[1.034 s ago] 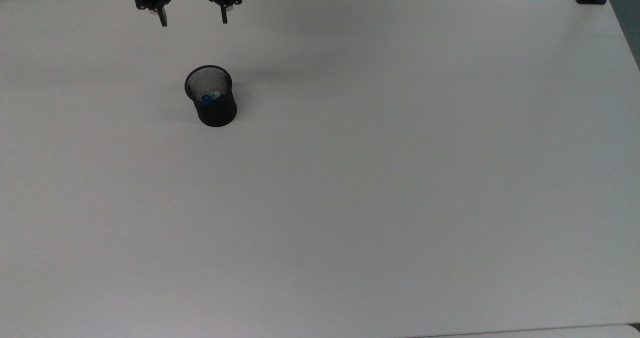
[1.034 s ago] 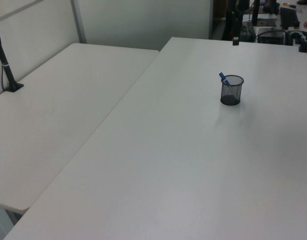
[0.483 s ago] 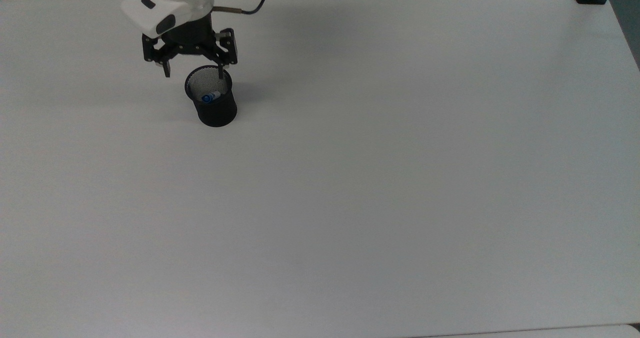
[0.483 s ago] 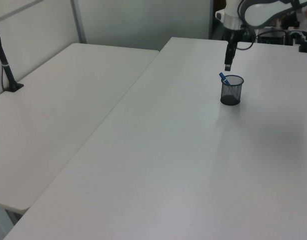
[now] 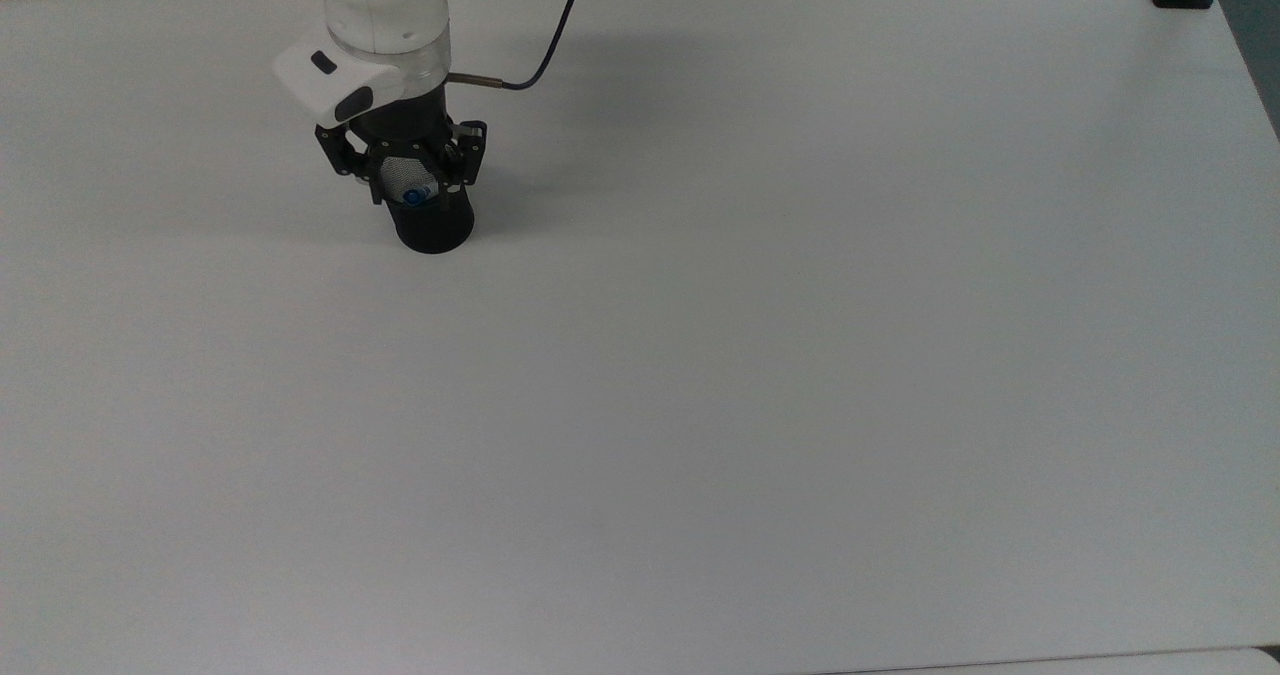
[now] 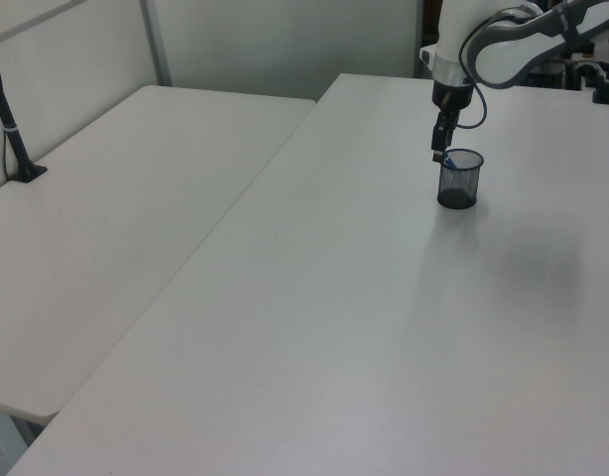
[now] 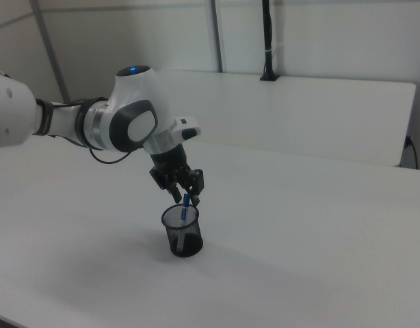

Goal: Remove the marker
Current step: 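Lift the blue marker straight up out of the pen cup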

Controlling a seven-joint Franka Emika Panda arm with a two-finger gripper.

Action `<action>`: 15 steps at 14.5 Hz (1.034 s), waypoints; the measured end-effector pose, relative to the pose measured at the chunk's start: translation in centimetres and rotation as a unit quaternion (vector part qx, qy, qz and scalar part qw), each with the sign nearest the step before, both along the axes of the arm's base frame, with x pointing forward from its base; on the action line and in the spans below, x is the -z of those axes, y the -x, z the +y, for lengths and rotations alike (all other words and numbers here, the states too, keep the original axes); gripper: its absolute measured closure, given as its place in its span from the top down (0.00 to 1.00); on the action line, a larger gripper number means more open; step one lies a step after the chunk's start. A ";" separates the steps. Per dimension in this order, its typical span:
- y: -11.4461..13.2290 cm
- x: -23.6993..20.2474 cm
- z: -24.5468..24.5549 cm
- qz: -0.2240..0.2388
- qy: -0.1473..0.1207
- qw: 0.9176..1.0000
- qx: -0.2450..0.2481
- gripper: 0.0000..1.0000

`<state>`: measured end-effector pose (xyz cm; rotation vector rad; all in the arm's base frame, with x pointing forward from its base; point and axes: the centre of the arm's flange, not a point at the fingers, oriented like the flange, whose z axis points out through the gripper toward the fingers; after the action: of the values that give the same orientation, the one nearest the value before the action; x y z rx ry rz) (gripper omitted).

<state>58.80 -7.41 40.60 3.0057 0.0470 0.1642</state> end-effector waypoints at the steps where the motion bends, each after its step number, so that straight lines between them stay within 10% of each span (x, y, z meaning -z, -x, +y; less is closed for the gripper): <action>1: -0.1 -0.1 0.1 -0.002 -0.005 1.000 0.004 0.49; 4: -0.3 -0.6 0.2 -0.009 -0.019 1.000 0.013 0.19; 15: 0.3 -14.8 -0.7 -0.050 -0.045 0.997 0.039 0.19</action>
<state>58.51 -8.09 55.42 3.0782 -0.0908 0.3175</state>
